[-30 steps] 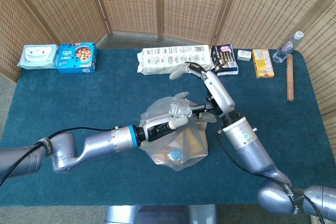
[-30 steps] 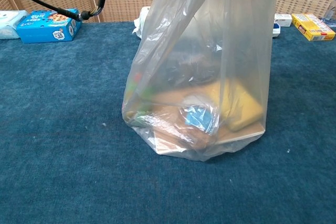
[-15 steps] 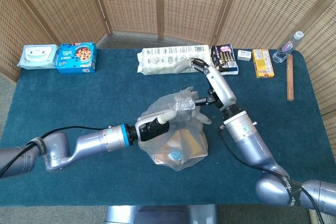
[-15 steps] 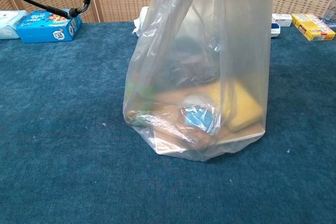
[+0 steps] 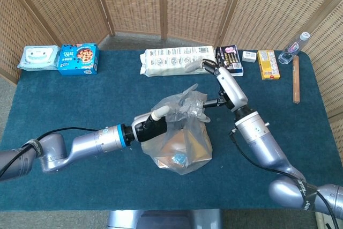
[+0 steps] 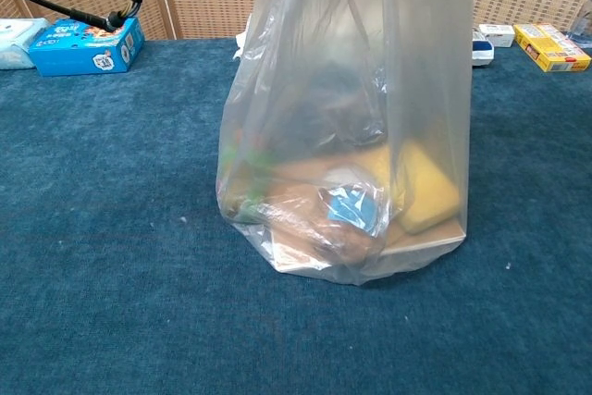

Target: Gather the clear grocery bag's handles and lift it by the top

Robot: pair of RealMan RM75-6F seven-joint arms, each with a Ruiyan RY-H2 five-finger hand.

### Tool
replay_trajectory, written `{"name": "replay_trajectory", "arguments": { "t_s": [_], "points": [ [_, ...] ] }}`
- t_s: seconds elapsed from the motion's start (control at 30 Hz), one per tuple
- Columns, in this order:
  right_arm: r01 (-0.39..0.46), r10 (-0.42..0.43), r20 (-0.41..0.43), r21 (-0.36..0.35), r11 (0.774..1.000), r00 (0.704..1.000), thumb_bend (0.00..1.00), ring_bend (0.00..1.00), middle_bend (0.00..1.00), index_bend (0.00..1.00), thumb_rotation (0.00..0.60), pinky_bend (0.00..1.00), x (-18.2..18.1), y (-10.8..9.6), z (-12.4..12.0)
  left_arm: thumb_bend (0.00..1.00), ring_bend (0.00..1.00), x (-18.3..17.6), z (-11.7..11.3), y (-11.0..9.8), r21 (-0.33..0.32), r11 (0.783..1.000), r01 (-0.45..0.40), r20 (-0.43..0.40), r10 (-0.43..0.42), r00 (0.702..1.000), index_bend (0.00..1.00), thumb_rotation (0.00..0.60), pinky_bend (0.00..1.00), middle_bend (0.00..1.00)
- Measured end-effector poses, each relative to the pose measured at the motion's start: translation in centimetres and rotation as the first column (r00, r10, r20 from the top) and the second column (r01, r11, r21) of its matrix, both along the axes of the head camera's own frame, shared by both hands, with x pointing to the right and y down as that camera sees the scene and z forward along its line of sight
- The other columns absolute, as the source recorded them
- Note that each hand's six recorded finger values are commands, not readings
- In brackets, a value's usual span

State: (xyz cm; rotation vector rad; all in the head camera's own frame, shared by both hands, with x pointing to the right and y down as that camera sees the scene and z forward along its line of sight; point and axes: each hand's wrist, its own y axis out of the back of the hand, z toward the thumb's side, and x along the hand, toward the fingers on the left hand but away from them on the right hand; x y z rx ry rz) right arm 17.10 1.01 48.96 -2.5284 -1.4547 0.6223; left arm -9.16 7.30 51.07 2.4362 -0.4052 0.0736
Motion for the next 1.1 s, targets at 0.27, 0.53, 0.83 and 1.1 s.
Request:
{"name": "replay_trajectory", "arguments": {
  "t_s": [0.27, 0.53, 0.83, 1.1],
  "points": [
    [0.007, -0.007, 0.006, -0.002, 1.0, 1.0, 0.21, 0.16, 0.25, 0.3, 0.6, 0.03, 0.3, 0.0, -0.2, 0.14, 0.04, -0.1, 0.2, -0.1, 0.039, 0.999, -0.005, 0.027, 0.004, 1.0, 0.18, 0.0, 0.15, 0.15],
    [0.004, -0.004, 0.023, 0.002, 1.0, 1.0, 0.21, 0.16, 0.25, 0.3, 0.6, 0.03, 0.3, -0.1, -0.5, 0.14, 0.04, -0.3, 0.4, -0.2, 0.13, 0.991, -0.021, 0.093, 0.009, 0.996, 0.18, 0.0, 0.08, 0.15],
    [0.004, -0.004, 0.041, 0.007, 1.0, 0.999, 0.21, 0.16, 0.25, 0.3, 0.6, 0.03, 0.3, 0.0, -0.9, 0.14, 0.04, -0.5, 0.3, -0.2, 0.209, 0.978, -0.03, 0.146, -0.001, 0.989, 0.18, 0.0, 0.04, 0.15],
    [0.006, -0.007, 0.045, 0.006, 1.0, 0.999, 0.21, 0.16, 0.25, 0.3, 0.6, 0.03, 0.3, 0.0, -1.0, 0.14, 0.04, -0.5, 0.0, -0.1, 0.217, 0.976, -0.016, 0.135, -0.014, 0.991, 0.18, 0.0, 0.0, 0.15]
  ]
}}
